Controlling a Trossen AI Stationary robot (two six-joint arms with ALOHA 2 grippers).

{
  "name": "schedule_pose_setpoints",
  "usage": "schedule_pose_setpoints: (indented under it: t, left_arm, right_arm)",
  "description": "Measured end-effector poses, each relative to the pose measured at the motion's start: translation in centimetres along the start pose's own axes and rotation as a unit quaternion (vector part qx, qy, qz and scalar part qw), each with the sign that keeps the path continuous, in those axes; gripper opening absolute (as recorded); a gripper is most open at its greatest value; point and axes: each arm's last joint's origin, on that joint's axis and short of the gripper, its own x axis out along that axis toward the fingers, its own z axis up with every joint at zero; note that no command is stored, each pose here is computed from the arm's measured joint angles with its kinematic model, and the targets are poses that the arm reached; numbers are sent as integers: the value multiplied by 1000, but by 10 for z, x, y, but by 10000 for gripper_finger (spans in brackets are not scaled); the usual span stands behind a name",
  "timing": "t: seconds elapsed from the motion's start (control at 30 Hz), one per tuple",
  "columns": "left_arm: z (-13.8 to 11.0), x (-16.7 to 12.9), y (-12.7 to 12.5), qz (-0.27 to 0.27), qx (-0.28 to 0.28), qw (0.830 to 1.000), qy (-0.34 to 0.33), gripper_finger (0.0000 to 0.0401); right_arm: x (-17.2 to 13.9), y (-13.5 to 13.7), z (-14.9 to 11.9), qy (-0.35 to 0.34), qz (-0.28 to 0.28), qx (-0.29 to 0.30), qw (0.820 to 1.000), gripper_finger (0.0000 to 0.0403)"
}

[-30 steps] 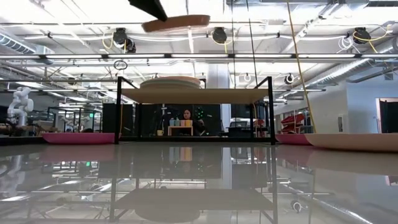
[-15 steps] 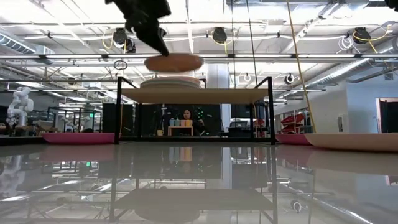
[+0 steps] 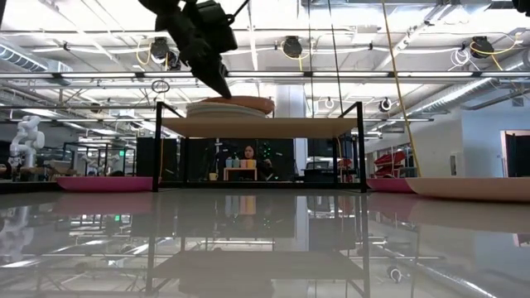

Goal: Place and stack plates onto a shelf
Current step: Stack the brown plate on top of the light orange plate on the shelf

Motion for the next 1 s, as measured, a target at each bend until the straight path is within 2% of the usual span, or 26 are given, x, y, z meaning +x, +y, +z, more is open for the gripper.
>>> schedule_pose_setpoints:
  t: [0.3, 0.63, 0.73, 0.87, 1.0]
  left_arm:
    - [2, -24, -3, 39, 3, 999, -12, 0]
    - [-2, -28, -5, 33, -15, 999, 0, 0]
    - [-2, -29, -4, 34, -44, 998, -1, 3]
    - [-4, -30, -1, 39, -71, 997, -1, 27]
    - [-5, -30, 0, 47, -85, 995, 4, 69]
  right_arm:
    - [0, 0, 0, 2, 0, 0, 1000, 57]
    - [0, 0, 0, 2, 0, 0, 1000, 57]
    - [0, 0, 0, 2, 0, 0, 1000, 57]
    - [0, 0, 0, 2, 0, 0, 1000, 57]
    - [0, 0, 0, 1, 0, 0, 1000, 57]
